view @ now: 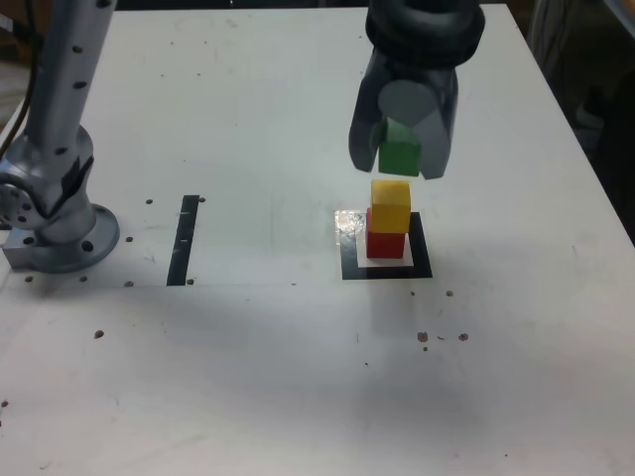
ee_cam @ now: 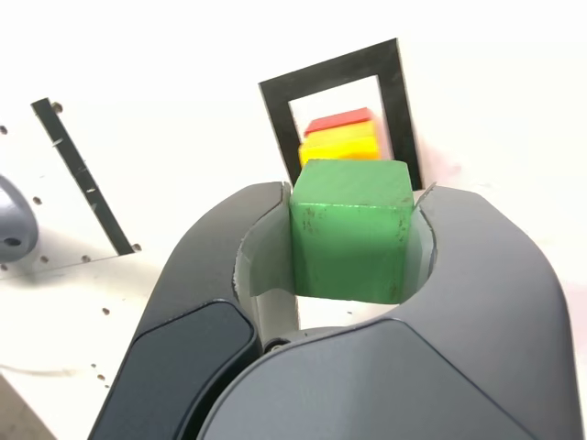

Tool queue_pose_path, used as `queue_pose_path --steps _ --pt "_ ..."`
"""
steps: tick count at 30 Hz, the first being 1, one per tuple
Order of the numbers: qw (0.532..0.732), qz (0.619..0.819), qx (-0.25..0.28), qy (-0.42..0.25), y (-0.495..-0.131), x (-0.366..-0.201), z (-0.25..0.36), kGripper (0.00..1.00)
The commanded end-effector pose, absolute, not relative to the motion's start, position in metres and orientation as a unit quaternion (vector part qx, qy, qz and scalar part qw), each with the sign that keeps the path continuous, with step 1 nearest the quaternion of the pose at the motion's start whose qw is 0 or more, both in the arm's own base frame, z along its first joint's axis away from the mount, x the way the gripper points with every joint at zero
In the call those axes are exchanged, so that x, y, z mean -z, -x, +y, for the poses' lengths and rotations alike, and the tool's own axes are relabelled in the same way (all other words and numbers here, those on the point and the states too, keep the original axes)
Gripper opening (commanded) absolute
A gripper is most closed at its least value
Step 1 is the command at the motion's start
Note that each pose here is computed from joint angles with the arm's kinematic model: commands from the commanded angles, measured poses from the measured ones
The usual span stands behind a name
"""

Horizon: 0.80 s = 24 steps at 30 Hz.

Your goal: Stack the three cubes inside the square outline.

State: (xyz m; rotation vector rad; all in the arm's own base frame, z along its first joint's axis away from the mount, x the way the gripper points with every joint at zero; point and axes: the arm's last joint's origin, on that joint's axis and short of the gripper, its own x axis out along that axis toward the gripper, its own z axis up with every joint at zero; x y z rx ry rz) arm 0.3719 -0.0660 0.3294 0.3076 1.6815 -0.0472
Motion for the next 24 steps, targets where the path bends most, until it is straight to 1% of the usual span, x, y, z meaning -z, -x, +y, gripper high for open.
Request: queue_pose_path --steps 1,9,24 --pt "0.65 0.748 0.017 -0.131 -0.369 -0.329 -0.064 0.0" --pt "0.639 0.762 -0.004 -0.105 -0.368 -0.319 -0.065 0.0" --pt "0.636 0.768 -0.003 -0.08 -0.375 -0.308 -0.066 0.01"
